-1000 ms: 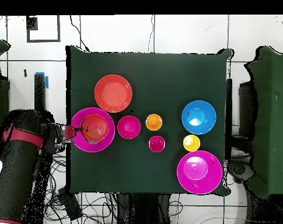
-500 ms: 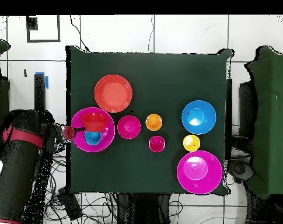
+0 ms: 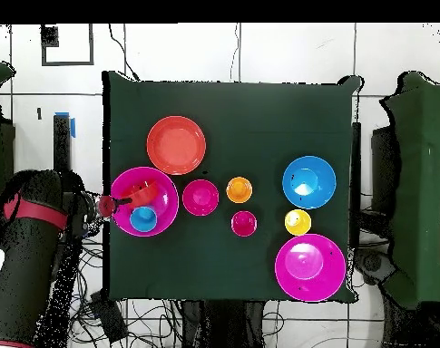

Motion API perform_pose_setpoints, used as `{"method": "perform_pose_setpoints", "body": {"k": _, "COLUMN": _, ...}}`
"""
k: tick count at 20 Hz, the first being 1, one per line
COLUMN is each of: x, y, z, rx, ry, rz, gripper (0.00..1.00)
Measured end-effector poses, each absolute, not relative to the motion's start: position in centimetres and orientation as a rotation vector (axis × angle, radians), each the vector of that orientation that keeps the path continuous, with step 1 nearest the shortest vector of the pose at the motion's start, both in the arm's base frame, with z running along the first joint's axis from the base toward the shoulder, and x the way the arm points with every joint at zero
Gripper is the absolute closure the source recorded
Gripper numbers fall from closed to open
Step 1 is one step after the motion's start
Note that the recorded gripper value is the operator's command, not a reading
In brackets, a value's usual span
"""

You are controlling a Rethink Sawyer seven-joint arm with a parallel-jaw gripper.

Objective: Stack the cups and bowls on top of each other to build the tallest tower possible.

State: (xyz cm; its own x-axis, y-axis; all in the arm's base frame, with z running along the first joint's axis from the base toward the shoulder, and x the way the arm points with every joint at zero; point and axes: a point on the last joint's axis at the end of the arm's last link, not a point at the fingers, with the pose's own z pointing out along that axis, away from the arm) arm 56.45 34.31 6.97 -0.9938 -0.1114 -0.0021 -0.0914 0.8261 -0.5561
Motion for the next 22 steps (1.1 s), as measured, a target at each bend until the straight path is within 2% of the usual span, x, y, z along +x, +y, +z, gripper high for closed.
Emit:
{"method": "perform_pose_setpoints", "body": {"k": 14, "x": 56.5, "y": 34.4, "z": 6.9, "rx": -0.165, "ry": 2.968, "rz": -0.901, "gripper": 0.0}}
{"method": "perform_pose_setpoints", "body": {"k": 22, "x": 58.3, "y": 34.3, "z": 5.2, "rx": -0.17, "ry": 2.958, "rz": -0.901, "gripper": 0.0}}
